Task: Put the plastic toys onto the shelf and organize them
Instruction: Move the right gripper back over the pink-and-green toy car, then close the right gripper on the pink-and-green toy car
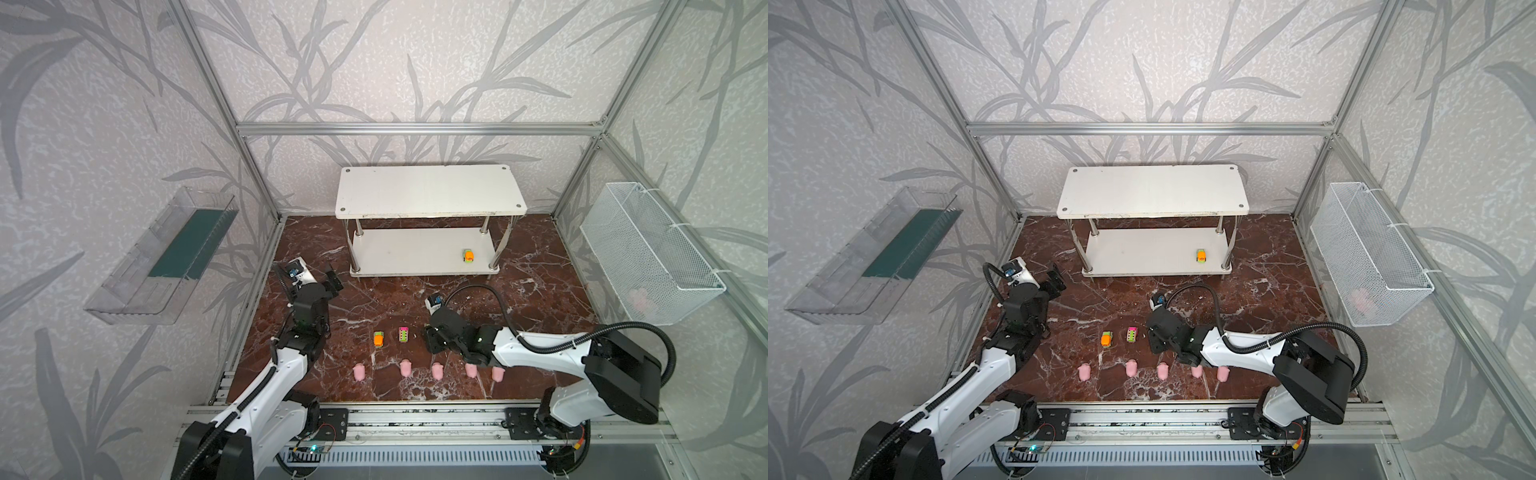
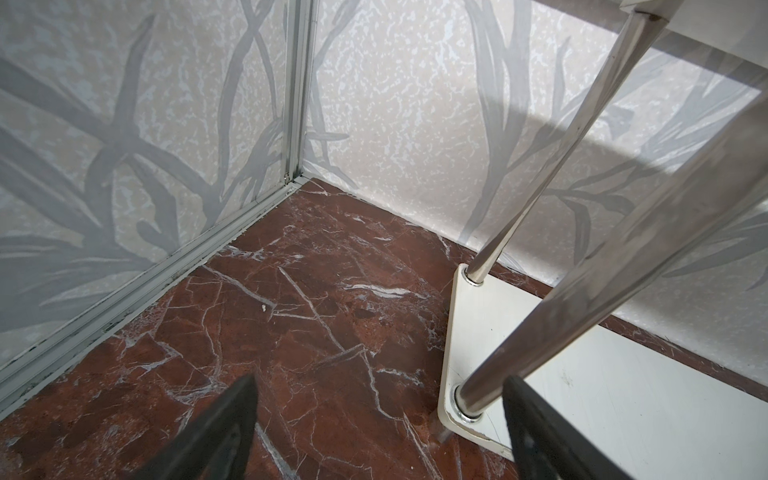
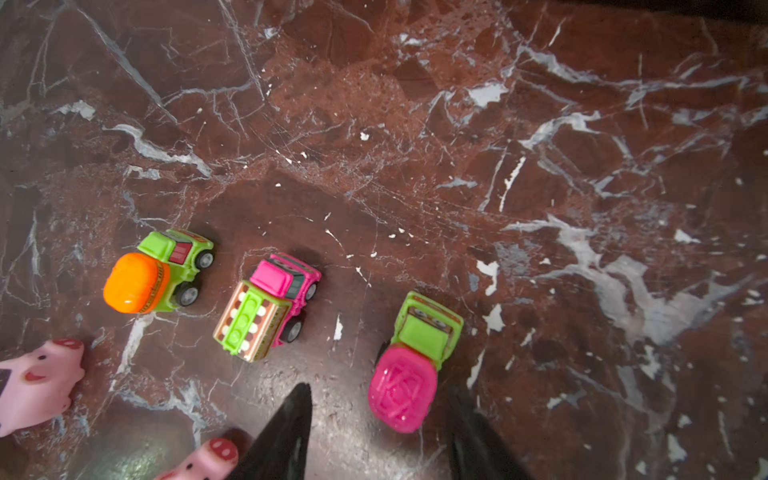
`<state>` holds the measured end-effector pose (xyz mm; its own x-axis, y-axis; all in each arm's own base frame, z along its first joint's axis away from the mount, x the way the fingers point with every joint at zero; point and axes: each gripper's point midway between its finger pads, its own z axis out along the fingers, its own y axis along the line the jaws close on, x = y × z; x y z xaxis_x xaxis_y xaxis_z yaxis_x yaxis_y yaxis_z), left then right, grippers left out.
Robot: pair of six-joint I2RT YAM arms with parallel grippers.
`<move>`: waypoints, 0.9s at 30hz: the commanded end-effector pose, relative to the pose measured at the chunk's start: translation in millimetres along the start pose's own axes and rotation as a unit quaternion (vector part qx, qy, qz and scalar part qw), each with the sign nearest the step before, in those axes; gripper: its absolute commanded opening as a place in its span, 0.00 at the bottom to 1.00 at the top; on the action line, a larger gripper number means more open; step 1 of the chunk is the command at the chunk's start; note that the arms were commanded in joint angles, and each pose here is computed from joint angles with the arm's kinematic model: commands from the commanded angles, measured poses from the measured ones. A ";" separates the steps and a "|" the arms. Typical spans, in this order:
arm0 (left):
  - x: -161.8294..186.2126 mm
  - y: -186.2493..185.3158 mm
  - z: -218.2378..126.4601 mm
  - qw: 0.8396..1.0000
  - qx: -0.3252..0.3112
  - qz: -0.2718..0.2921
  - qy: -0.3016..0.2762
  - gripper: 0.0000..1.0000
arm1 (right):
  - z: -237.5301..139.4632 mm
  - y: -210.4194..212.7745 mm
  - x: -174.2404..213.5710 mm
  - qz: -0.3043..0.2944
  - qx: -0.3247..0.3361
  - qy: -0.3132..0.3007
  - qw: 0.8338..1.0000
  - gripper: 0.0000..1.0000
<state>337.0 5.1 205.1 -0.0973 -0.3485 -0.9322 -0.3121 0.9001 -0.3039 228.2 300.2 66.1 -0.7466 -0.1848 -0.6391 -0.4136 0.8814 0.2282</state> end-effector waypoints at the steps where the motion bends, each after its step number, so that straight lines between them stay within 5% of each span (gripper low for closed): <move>1: -2.1 0.7 -0.9 1.000 -0.004 -0.009 -0.004 0.90 | -2.4 14.7 -5.6 0.009 -0.010 -0.005 1.000 0.52; 27: 5.3 -0.8 2.9 1.000 0.001 -0.004 0.002 0.90 | 6.0 -8.0 5.5 0.015 0.057 0.005 0.998 0.50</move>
<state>339.4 4.0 201.8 -0.1045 -0.3463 -0.9323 -0.3124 0.9014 -0.2998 229.2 296.1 62.4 -0.7605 -0.1476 -0.6324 -0.3420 0.9188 0.1969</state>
